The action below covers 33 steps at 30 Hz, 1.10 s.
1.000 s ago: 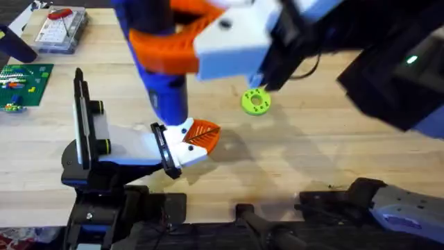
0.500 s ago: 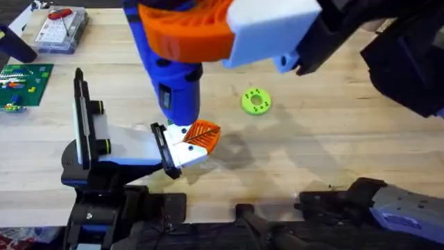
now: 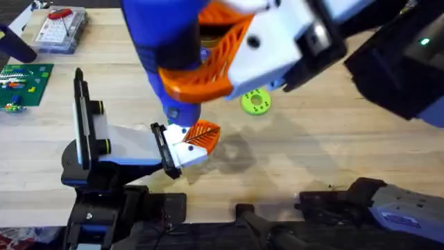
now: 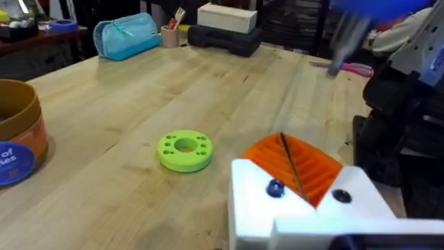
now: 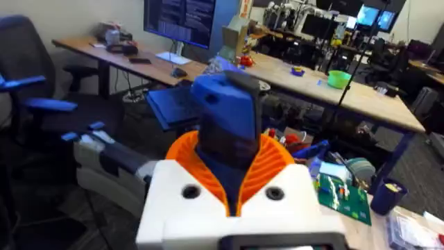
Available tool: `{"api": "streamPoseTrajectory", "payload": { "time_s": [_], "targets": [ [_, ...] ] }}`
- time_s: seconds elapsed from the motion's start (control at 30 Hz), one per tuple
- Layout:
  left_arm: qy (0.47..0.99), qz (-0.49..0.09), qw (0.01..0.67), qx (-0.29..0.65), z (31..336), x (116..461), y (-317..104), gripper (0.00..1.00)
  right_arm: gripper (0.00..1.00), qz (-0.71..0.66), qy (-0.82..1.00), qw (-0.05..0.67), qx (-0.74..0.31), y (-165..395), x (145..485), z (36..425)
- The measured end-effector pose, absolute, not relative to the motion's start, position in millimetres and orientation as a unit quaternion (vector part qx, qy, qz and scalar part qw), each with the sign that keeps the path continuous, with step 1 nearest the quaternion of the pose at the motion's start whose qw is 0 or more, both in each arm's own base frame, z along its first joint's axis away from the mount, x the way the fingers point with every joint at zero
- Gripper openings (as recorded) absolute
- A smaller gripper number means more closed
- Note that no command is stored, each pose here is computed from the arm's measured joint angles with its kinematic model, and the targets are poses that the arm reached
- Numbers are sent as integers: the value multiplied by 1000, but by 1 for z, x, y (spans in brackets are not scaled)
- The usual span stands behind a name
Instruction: Pick up the gripper from the table and insert it into the empty holder that is missing its gripper. Then pick up a screw, insert it into the mounting hole, and use the screwdriver to tighten it. Finally, clean up the table by picking up the vegetable and placing it into the bucket.
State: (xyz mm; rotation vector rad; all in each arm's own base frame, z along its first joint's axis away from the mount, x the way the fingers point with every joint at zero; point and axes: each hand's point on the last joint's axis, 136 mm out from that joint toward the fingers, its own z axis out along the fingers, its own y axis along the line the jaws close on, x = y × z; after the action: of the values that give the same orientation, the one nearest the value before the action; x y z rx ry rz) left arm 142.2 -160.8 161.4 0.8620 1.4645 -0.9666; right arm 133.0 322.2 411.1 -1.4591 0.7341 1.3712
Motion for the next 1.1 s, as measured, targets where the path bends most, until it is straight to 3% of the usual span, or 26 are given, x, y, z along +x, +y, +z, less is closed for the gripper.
{"api": "streamPoseTrajectory", "payload": {
  "time_s": [0.43,1.1],
  "targets": [
    [621,-410,559,365,161,142,-161,15,41,560,312,462,-613,341,142,358],
    [621,-410,559,366,161,142,-161,15,42,556,304,465,-617,345,139,356]
  ]
}}
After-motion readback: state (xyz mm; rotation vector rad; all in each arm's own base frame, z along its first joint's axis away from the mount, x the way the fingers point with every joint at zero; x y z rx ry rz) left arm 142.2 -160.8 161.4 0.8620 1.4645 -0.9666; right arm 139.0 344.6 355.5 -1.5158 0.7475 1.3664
